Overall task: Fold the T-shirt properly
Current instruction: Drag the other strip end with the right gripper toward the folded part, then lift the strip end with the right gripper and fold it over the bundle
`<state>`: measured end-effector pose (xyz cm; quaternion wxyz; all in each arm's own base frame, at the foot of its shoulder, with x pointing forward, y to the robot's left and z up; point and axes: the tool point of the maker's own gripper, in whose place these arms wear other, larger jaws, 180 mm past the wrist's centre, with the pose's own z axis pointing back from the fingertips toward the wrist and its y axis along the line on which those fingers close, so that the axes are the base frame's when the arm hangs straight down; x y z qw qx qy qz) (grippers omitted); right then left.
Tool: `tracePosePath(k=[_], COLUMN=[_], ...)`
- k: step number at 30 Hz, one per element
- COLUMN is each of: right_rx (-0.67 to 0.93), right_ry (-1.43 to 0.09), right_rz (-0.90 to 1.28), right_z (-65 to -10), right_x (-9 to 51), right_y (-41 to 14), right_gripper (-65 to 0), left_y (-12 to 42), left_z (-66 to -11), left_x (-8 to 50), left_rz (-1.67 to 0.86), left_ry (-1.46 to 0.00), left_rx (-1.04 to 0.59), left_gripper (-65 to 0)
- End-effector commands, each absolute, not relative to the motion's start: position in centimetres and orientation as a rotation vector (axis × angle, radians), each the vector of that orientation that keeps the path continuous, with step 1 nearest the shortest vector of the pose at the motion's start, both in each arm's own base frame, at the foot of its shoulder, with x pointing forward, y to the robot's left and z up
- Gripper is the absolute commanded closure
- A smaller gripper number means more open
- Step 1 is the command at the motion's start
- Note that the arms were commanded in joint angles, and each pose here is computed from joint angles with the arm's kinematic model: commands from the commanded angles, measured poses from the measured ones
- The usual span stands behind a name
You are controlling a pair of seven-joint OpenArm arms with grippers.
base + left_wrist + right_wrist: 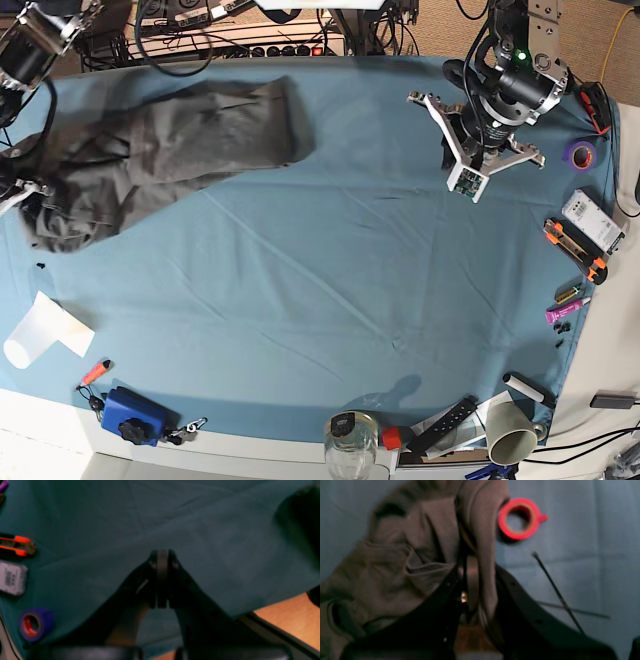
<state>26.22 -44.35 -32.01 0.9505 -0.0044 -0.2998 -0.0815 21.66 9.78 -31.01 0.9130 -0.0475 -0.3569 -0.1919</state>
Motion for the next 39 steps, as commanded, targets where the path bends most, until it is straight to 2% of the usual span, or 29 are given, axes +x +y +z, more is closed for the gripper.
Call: tracePosePath(k=[1,11,16,23,31,39], right_rx=[-0.018,0.145,0.278,0.405,0.421,0.570], right_ry=[-0.630,-0.579,-0.690,-0.815,-0.855,-0.945], right_rz=[-0.159,-0.115,-0.085,-0.035,0.144,0.245], right_z=[-30.8,-32.4,-30.8,-28.3,-26.3,-24.4], right_x=[26.4,24.5,26.1,27.4,25.6,23.4], right_y=[-44.9,-41.7,-39.5,-37.2,-31.8,-24.7], right_gripper=[0.0,0.0,0.0,0.0,0.0,0.0], left_y=[9.7,10.8,12.0,16.7,18.6,19.1], left_z=[-30.3,-30.7,-31.4,-31.1,-30.3,-30.2], left_x=[21.9,21.7,20.8,20.6,20.0,19.6], left_rz=[-0.399,-0.395,-0.368,-0.257,-0.147,-0.120], left_ry=[-0.767,-0.740,-0.703,-0.694,-0.721,-0.720], left_rx=[-0.095,-0.033,-0.013,0.084,-0.015,-0.029], left_gripper=[0.0,0.0,0.0,0.0,0.0,0.0])
